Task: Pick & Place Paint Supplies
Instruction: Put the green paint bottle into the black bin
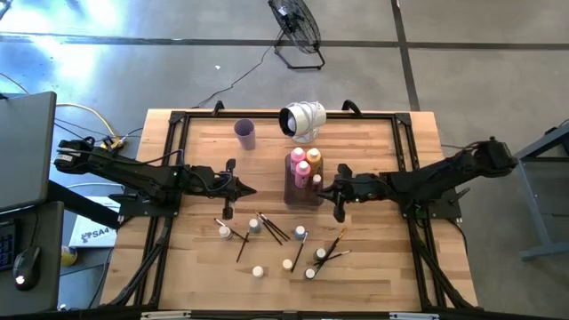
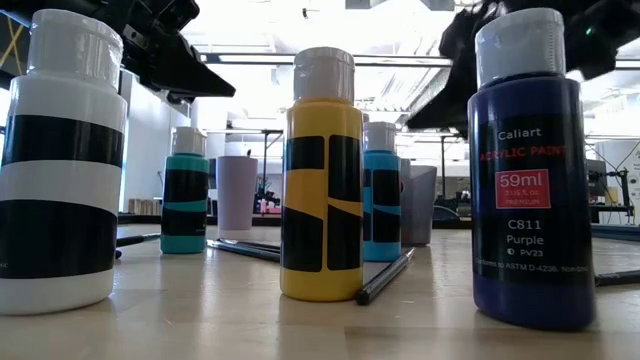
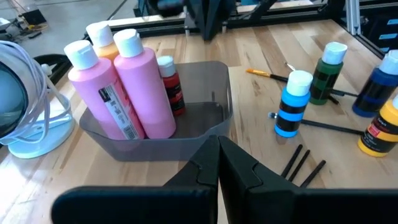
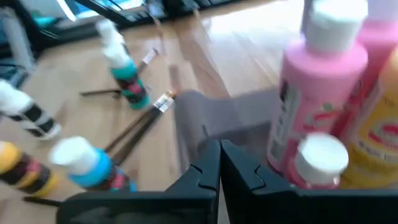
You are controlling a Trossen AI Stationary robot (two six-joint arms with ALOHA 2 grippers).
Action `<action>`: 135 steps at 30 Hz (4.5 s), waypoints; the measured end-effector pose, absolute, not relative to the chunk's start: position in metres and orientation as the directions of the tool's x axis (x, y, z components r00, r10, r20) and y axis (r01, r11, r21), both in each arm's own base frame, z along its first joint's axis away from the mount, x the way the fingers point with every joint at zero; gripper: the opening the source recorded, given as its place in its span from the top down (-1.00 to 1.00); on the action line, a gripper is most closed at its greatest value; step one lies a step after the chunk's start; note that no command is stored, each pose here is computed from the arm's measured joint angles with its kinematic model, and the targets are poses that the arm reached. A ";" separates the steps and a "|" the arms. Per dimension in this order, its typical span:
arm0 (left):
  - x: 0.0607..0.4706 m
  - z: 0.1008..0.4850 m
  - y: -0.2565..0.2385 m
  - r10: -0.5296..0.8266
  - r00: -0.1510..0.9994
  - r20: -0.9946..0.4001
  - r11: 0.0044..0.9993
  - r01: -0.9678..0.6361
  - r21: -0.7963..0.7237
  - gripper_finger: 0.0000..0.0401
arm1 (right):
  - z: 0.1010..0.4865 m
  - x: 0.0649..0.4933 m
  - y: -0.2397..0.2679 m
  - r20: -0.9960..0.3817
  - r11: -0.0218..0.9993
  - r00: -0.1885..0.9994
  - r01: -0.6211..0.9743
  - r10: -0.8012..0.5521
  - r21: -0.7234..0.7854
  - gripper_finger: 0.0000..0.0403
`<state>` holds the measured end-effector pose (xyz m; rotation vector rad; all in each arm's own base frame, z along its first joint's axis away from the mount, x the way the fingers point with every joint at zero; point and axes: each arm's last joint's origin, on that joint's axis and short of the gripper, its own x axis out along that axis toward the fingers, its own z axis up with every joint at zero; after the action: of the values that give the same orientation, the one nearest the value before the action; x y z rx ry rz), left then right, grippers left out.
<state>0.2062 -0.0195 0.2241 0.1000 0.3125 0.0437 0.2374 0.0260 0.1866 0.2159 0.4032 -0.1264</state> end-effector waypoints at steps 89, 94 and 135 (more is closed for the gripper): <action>0.209 0.237 -0.020 0.062 0.983 -0.174 0.974 -0.021 0.227 1.00 | 0.202 0.198 0.116 -0.343 0.979 0.919 -0.162 0.195 0.122 0.99; 0.209 0.237 -0.020 0.062 0.983 -0.174 0.974 -0.021 0.227 1.00 | 0.202 0.198 0.116 -0.344 0.979 0.919 -0.162 0.195 0.122 0.99; 0.209 0.234 -0.020 0.059 0.976 -0.208 0.978 -0.016 0.206 1.00 | 0.165 0.216 0.128 -0.439 0.979 0.875 -0.167 0.203 0.119 -0.19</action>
<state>0.2087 -0.0197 0.2335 0.2053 0.2149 0.0381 0.2156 0.1280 0.1651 0.0783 0.4663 0.1930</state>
